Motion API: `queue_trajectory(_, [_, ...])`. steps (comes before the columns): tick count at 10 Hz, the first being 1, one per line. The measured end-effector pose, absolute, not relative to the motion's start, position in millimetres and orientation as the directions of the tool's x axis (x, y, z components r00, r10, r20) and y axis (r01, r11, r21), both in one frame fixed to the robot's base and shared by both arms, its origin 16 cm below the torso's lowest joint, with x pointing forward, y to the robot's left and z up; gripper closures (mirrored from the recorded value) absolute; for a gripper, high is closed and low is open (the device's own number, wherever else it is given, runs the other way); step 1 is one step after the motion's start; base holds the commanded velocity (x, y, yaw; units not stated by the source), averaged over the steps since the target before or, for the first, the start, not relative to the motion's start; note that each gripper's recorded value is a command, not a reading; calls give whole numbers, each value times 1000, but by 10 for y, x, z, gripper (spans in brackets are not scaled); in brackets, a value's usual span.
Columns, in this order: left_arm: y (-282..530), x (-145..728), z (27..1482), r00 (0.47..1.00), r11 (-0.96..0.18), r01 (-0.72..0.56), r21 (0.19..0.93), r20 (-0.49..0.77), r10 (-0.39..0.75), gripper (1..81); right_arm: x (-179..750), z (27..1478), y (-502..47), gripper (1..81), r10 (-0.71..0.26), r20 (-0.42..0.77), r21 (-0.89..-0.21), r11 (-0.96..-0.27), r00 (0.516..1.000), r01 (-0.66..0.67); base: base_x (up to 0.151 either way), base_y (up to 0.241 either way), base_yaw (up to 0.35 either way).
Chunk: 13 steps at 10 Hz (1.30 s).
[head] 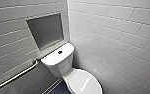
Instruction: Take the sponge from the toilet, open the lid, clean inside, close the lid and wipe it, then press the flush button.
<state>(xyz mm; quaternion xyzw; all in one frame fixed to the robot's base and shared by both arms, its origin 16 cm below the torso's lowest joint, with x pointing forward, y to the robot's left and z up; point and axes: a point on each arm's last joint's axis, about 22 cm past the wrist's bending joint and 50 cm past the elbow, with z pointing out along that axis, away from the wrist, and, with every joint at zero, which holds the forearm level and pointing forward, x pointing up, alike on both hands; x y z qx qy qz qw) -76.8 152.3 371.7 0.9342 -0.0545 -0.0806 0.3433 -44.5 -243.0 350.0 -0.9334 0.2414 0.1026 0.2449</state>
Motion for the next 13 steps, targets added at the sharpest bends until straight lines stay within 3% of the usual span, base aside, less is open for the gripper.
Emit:
queue_trajectory(3, [1528,-1045,3880,976,-777,-27,630,-153,-158,10,-765,3613,-2280,811,-387,-321,-383,-781,864,-493,0,0,0])
queue_trajectory(13, [1583,-1374,4265,983,-812,-65,580,-102,-151,10,-1181,4093,-1995,811,-352,-250,-419,-801,902,-428,0,0,0])
